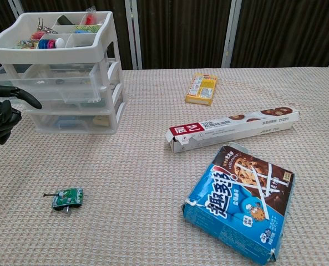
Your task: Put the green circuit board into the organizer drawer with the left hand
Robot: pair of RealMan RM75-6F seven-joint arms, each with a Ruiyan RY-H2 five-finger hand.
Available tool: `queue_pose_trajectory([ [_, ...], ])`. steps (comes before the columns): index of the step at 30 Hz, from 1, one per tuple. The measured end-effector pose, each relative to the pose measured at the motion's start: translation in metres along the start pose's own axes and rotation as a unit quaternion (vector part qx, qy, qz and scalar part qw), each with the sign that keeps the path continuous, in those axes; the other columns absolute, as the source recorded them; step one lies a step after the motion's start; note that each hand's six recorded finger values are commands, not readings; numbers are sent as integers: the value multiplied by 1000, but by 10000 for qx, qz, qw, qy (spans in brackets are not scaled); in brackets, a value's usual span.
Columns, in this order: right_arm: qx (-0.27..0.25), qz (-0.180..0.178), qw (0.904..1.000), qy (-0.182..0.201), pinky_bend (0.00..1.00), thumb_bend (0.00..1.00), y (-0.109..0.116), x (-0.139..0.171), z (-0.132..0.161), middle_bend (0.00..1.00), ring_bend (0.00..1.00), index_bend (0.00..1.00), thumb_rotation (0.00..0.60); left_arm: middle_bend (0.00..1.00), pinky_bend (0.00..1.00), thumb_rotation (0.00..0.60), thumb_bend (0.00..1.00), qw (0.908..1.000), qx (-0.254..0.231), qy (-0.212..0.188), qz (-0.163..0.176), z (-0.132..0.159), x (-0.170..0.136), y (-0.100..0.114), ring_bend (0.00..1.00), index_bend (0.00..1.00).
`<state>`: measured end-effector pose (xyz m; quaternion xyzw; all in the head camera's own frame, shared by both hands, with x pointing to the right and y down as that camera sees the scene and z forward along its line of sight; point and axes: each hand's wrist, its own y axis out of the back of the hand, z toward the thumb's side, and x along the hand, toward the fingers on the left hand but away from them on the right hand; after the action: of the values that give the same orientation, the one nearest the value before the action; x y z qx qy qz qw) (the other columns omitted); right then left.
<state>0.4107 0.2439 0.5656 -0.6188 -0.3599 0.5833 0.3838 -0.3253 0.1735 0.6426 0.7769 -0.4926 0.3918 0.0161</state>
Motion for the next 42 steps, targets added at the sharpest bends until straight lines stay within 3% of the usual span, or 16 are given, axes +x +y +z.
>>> queue_pose_trajectory([
  [3, -6, -3, 10000, 4, 0, 0, 0, 0, 0, 0, 0, 67, 600, 914, 676, 600, 736, 9965, 720, -409, 154, 11, -7, 6, 797, 291],
  [5, 1, 2, 10000, 6, 0, 0, 0, 0, 1, 0, 0, 67, 600, 942, 693, 600, 726, 9880, 1333, -703, 334, 19, -12, 11, 822, 267],
  [10, -2, 8, 10000, 15, 0, 0, 0, 1, 1, 0, 0, 67, 600, 988, 727, 600, 724, 9519, 2712, -1098, 907, 37, -21, 25, 864, 248],
  [14, -13, -7, 10000, 21, 0, 0, 0, 1, 2, 0, 0, 67, 600, 991, 729, 600, 726, 9274, 3394, -1082, 1143, 48, -23, 34, 866, 214],
  [19, -1, 12, 10000, 21, 0, 0, 0, 1, 2, 0, 0, 67, 600, 991, 729, 600, 727, 9124, 3840, -705, 1230, 51, -13, 48, 866, 201],
  [26, 16, 24, 10000, 24, 0, 0, -1, 1, 2, 0, 0, 68, 600, 991, 729, 600, 728, 9100, 4019, 38, 1020, 41, 6, 59, 866, 190],
  [31, 24, 29, 10000, 30, 0, 0, -2, 1, 3, 0, 0, 68, 600, 991, 729, 600, 731, 9053, 4144, 461, 815, 37, 19, 59, 866, 236],
  [38, 15, 17, 10000, 32, 0, 0, -1, 1, 2, 0, 0, 68, 600, 997, 732, 600, 742, 9051, 4173, 610, 544, 35, 30, 46, 868, 549],
  [42, -1, 1, 10000, 24, 0, 0, 0, 1, 2, 0, 0, 68, 600, 998, 733, 600, 754, 9080, 4115, 588, 516, 35, 29, 44, 872, 663],
])
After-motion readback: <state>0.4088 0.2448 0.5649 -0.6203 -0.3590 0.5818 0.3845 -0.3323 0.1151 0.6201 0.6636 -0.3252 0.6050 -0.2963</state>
